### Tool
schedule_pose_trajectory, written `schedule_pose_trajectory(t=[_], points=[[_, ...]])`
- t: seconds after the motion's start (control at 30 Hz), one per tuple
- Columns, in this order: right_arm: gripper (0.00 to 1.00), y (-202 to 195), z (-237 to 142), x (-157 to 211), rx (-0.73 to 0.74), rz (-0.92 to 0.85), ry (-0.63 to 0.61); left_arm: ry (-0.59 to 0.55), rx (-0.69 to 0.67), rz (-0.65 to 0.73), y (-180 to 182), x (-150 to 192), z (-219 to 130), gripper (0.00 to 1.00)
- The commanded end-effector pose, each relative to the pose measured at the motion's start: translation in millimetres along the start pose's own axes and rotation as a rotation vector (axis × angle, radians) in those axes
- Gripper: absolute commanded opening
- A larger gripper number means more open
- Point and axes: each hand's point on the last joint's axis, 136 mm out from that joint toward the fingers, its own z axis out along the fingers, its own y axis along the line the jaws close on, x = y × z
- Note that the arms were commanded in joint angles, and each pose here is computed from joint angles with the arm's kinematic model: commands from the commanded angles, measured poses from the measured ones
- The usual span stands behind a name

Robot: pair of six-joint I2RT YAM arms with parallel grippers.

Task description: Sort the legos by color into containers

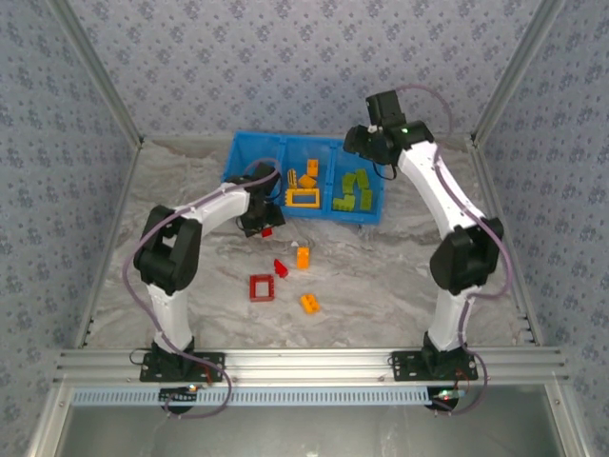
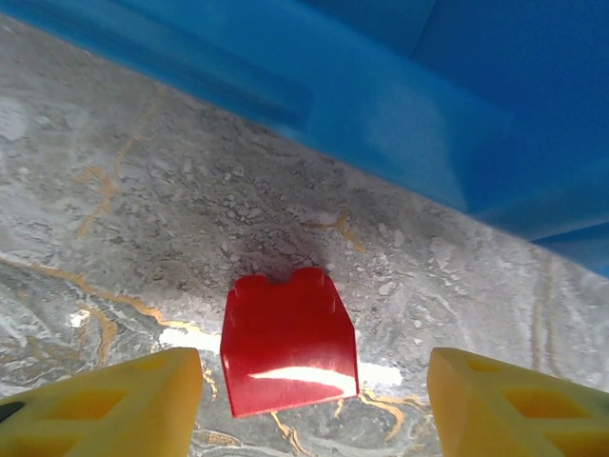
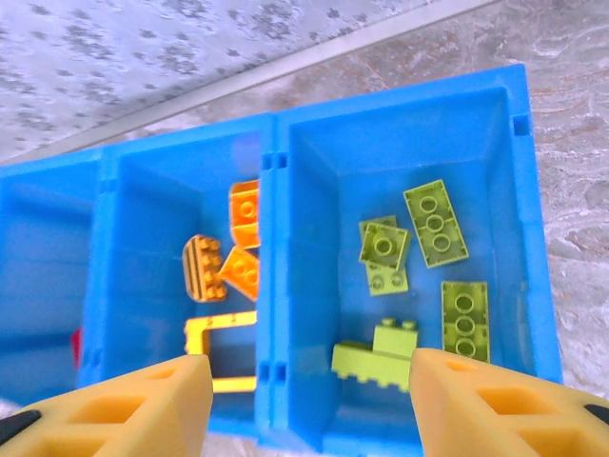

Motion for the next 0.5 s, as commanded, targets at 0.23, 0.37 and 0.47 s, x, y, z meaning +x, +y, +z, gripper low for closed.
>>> schedule_pose_trajectory(t=[0.23,0.37,0.47], points=[[0.61,11.1,-46.7,50.1,-0.185,-0.033,0.02,-0.016,-0.082,0.046,7.0,-1.3,12.3,0.44],[0.61,4.9,-55.3,83.5,-0.231,-0.061,0.072,-0.028,-0.095,0.061,9.3,-2.0,11.0,0.31],[0.61,3.6,-66.6,97.3,-0.251,-0.073,0.08,-0.047,-0.104,0.068,12.5,-3.0,-0.3,0.27]])
